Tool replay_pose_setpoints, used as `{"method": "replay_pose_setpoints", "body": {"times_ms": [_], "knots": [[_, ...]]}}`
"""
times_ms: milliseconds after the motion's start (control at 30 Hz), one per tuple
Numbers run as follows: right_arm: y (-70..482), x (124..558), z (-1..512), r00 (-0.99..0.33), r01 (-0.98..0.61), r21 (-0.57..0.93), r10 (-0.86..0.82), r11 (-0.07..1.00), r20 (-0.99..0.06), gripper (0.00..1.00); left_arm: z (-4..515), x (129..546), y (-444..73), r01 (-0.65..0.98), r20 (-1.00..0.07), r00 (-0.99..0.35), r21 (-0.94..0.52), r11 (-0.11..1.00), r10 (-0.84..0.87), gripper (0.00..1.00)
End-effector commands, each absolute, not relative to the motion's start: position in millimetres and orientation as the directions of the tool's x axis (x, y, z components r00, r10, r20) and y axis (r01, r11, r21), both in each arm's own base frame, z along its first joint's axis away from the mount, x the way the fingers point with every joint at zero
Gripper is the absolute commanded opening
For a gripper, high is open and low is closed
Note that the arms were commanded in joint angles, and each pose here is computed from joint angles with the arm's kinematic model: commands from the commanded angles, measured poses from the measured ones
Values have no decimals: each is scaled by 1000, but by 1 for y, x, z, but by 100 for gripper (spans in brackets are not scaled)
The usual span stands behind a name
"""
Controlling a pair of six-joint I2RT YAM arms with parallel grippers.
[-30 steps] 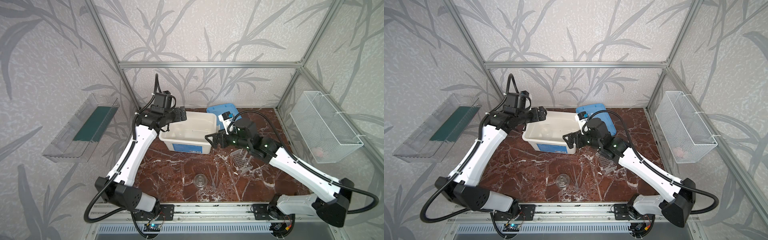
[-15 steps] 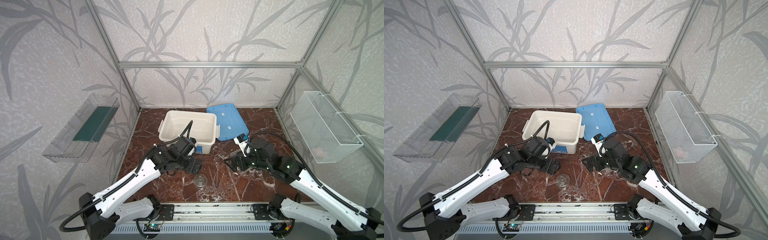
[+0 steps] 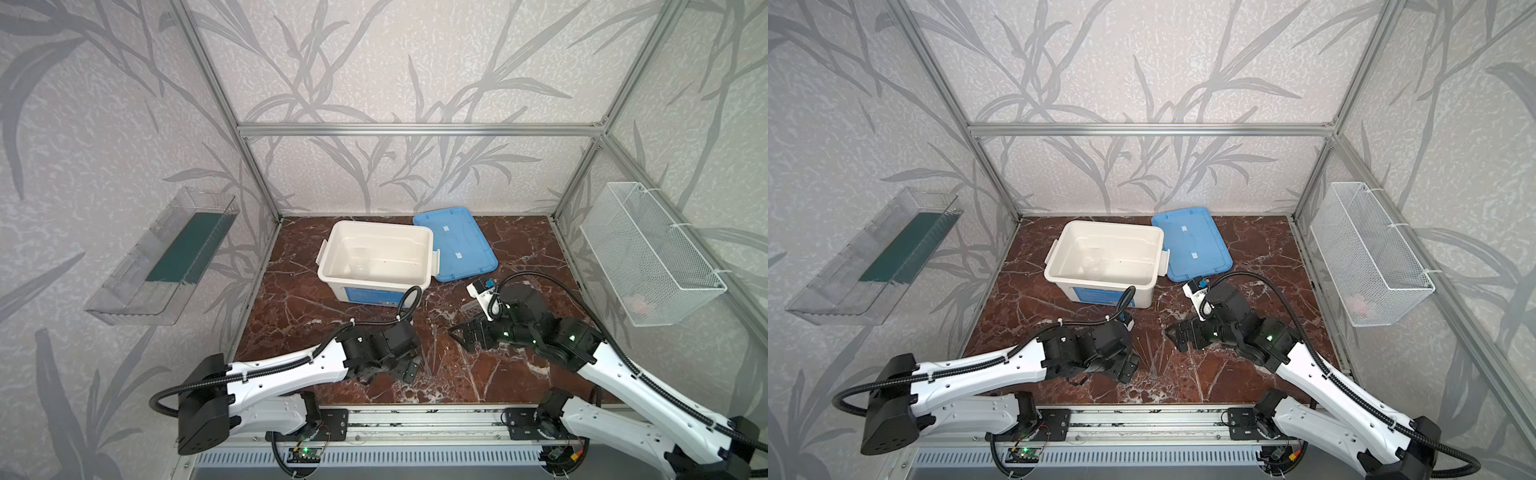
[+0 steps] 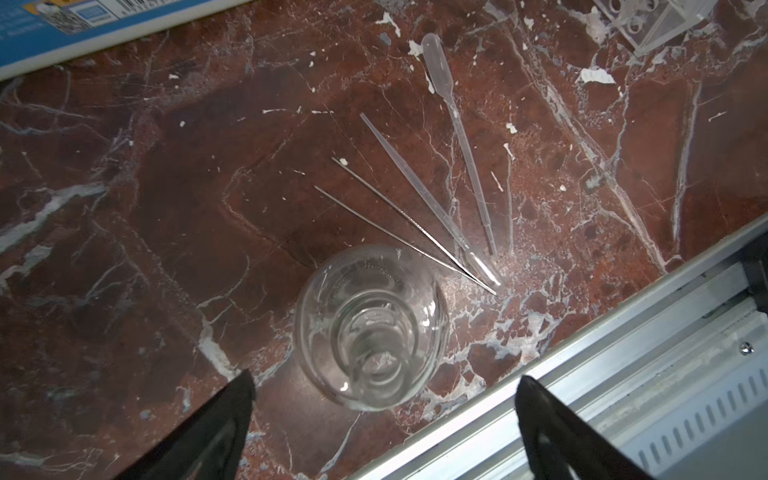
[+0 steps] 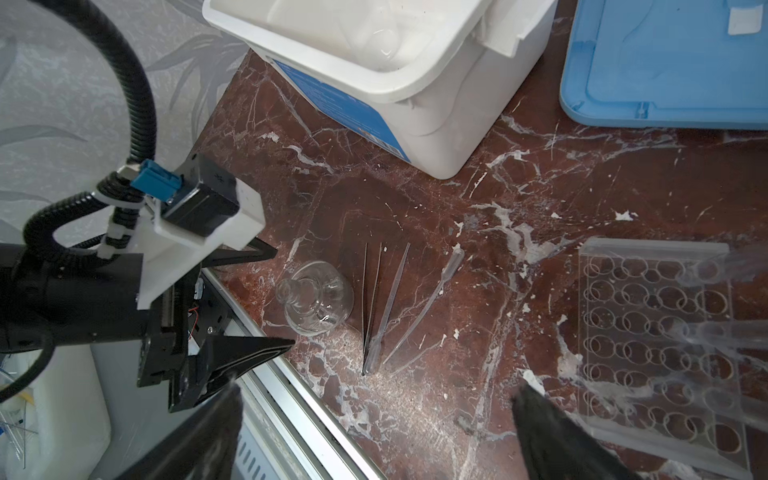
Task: Organize the chemistry lab equipment
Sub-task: 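Lower the left gripper onto the clear glass flask and close it, then carry the glass flask over the bin with the left while the right approaches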
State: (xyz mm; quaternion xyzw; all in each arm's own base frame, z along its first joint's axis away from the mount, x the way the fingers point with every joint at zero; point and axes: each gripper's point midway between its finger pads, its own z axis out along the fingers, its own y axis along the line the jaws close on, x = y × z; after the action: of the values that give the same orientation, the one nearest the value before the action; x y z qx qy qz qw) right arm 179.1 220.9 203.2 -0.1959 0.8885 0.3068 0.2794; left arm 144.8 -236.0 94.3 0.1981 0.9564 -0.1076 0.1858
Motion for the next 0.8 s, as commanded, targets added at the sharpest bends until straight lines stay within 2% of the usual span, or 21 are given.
{"method": "replay_pose_setpoints", "body": {"times_ms": [0,167,467,700,767], "knots": [[224,178,196,-781,-512,454,-175,730,-600,99,83,153,-239,375,-422,-853,-88,923,306,99],[226,178,188,-794,-500,464,-174,731,-582,100,65,151,-234,350,-386,-868,-28,936,313,99],[226,178,182,-800,-493,465,-174,736,-574,100,37,150,-229,297,-353,-894,-1,955,278,89],[225,178,179,-801,-489,466,-167,737,-575,100,31,157,-231,279,-354,-894,39,960,274,90],[225,177,178,-802,-487,468,-166,737,-573,100,31,158,-229,274,-352,-895,52,960,275,85]]}}
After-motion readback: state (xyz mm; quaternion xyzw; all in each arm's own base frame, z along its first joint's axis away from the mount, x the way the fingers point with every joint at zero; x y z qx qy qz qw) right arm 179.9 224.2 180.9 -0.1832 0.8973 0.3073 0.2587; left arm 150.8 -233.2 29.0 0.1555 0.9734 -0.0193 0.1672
